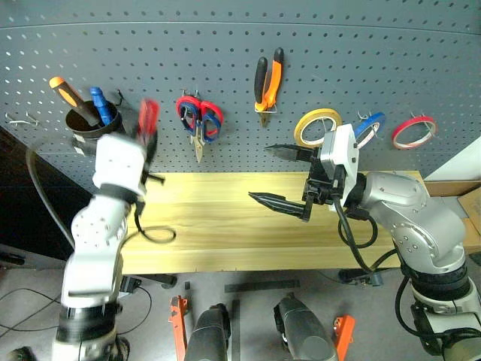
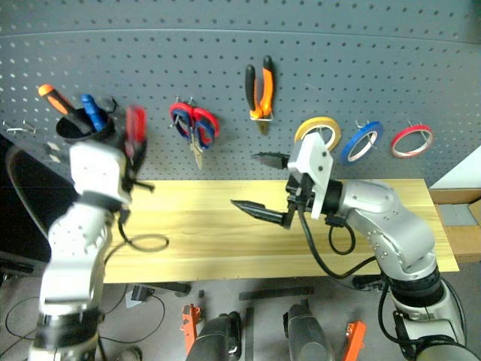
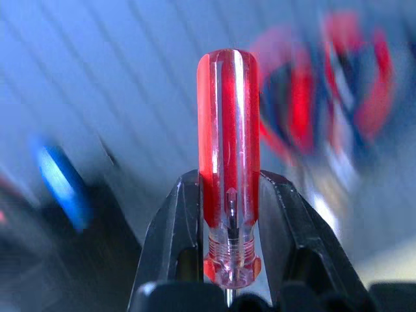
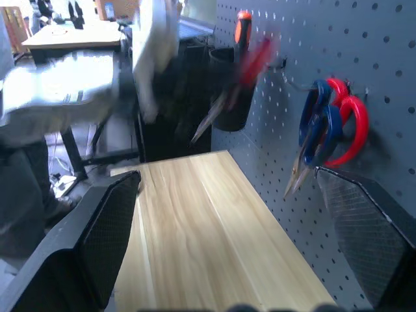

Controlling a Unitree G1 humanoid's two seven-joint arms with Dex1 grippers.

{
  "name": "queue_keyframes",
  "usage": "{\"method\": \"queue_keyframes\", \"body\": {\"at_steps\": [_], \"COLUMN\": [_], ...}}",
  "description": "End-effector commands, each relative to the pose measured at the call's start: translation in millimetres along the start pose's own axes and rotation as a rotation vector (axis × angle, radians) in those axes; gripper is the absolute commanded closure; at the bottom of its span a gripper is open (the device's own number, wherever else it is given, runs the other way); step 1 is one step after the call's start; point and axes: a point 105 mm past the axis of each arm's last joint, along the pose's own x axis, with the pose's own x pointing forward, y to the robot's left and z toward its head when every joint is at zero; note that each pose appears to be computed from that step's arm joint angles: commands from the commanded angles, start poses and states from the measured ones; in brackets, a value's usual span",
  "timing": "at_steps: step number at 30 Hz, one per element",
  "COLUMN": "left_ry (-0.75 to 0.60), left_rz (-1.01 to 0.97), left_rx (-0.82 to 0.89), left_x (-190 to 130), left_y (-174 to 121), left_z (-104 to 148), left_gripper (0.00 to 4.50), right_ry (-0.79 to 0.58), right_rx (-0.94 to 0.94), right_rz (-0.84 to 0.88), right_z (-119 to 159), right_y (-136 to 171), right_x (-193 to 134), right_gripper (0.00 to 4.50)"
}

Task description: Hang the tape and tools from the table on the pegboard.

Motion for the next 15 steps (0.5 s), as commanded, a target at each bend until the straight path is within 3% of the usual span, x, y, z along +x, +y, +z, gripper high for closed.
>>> {"method": "queue_keyframes", "body": {"at_steps": [1, 8, 15], "left_ry": [-0.053, -0.072, 0.037], "left_rz": [0.157, 0.269, 0.311], "left_rx": [-0.023, -0.168, -0.170], "left_x": [16.5, 37.8, 21.6], "left_y": [42.0, 71.7, 76.1], "left_z": [19.7, 31.1, -6.4], "left_gripper": [3.68, 3.68, 3.68], "right_ry": [-0.021, -0.016, -0.012], "right_rx": [-0.056, -0.061, -0.060], "right_rz": [-0.002, -0.003, -0.013], "right_z": [9.3, 7.8, 7.6], "right_y": [-3.3, -4.2, -5.3], "right_x": [-4.1, -3.9, -4.5], "right_gripper": [0.00, 0.00, 0.00]}}
